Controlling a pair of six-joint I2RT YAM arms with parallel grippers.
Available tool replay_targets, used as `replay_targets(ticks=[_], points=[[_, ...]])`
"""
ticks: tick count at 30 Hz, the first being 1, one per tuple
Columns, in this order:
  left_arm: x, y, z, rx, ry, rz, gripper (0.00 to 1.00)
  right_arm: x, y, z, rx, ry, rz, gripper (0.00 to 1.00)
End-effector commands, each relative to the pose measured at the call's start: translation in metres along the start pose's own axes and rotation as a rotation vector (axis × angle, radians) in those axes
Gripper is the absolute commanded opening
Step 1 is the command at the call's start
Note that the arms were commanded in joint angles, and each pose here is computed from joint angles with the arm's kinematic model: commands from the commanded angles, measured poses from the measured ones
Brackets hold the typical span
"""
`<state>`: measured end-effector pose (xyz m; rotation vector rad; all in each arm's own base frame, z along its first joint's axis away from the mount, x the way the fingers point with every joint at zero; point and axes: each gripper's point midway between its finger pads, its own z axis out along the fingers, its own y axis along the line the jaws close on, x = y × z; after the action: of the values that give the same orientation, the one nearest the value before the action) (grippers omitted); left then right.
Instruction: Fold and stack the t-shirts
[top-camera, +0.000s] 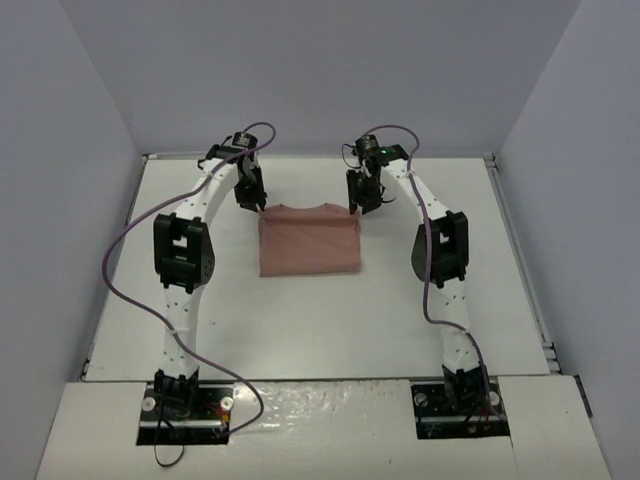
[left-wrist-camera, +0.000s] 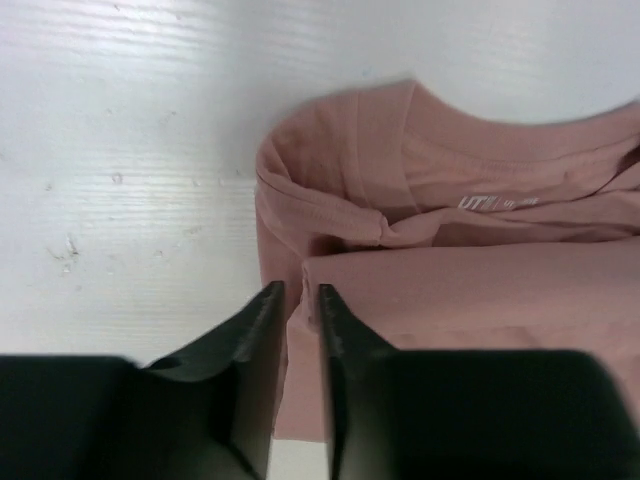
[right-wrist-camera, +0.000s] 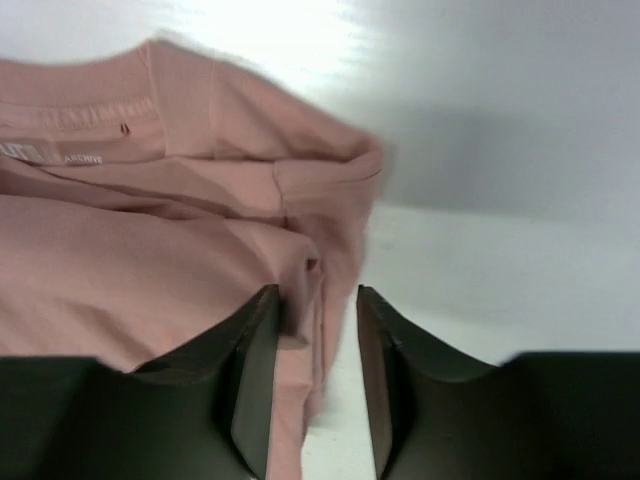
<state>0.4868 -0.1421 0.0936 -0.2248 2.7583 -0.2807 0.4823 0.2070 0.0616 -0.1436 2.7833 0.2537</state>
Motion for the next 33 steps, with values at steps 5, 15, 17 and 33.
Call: replay_targets(ticks=[5,15,17,33], points=[[-0.074,-0.021,-0.127,0.086,-0.366,0.044,0.32,-0.075,-0.002,-0.104,-0.132,-0.271,-0.072,0.4],[-0.036,-0.073,-0.11,0.447,-0.351,0.155,0.34,-0.038,0.062,-0.099,-0.592,-0.198,-0.248,0.4],[-0.033,-0.081,-0.091,0.511,-0.314,0.138,0.35,-0.036,0.073,-0.091,-0.679,-0.187,-0.254,0.4],[-0.045,-0.057,0.041,0.58,-0.176,0.003,0.35,-0.011,0.015,0.037,-0.813,-0.052,-0.173,0.4]])
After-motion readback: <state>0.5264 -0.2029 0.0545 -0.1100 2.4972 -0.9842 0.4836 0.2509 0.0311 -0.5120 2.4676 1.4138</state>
